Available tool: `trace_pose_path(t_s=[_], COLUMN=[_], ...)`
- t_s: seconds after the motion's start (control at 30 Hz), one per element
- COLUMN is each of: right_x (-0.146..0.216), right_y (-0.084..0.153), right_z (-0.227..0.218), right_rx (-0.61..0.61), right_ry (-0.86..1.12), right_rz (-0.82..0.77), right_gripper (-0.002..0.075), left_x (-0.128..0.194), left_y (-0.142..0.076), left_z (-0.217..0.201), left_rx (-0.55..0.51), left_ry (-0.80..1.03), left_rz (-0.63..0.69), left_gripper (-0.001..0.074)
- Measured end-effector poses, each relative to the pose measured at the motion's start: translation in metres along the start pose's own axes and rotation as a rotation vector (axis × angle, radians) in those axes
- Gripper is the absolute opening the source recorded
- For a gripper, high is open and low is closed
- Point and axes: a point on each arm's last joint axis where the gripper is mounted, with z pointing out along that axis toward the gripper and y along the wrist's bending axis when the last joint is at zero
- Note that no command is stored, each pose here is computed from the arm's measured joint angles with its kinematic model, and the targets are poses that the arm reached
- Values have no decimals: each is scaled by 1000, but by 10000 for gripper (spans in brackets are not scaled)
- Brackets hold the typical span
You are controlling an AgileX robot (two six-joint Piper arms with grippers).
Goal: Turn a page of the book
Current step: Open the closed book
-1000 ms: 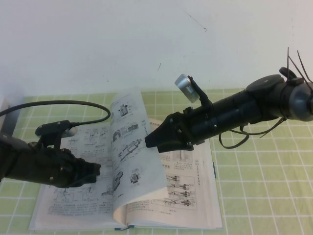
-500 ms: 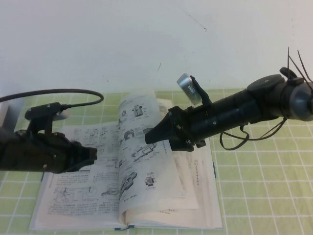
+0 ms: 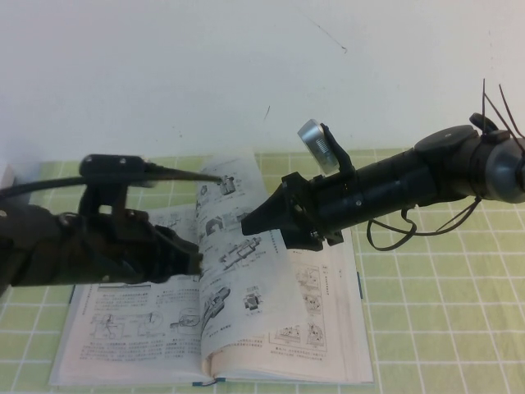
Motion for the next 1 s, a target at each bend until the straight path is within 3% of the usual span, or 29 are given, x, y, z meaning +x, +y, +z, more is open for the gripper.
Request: trace_pose_path(t_s=[0.3, 0.57, 1.0], right_x=[1, 3, 3], right_y=[0, 2, 6], right_z=[0, 0, 0], right_rx=[-5, -27, -69], right_ry=[10, 35, 33], right_rz=[-20, -19, -3], right_gripper=[408, 408, 407], left_x=[29, 86, 126], left_y=[-36, -75, -127], left_z=[-7, -22, -4], left_rx=[-45, 4, 19], left_ry=[-46, -87, -107], left_rz=[54, 125, 260], left_gripper=[-4, -4, -4])
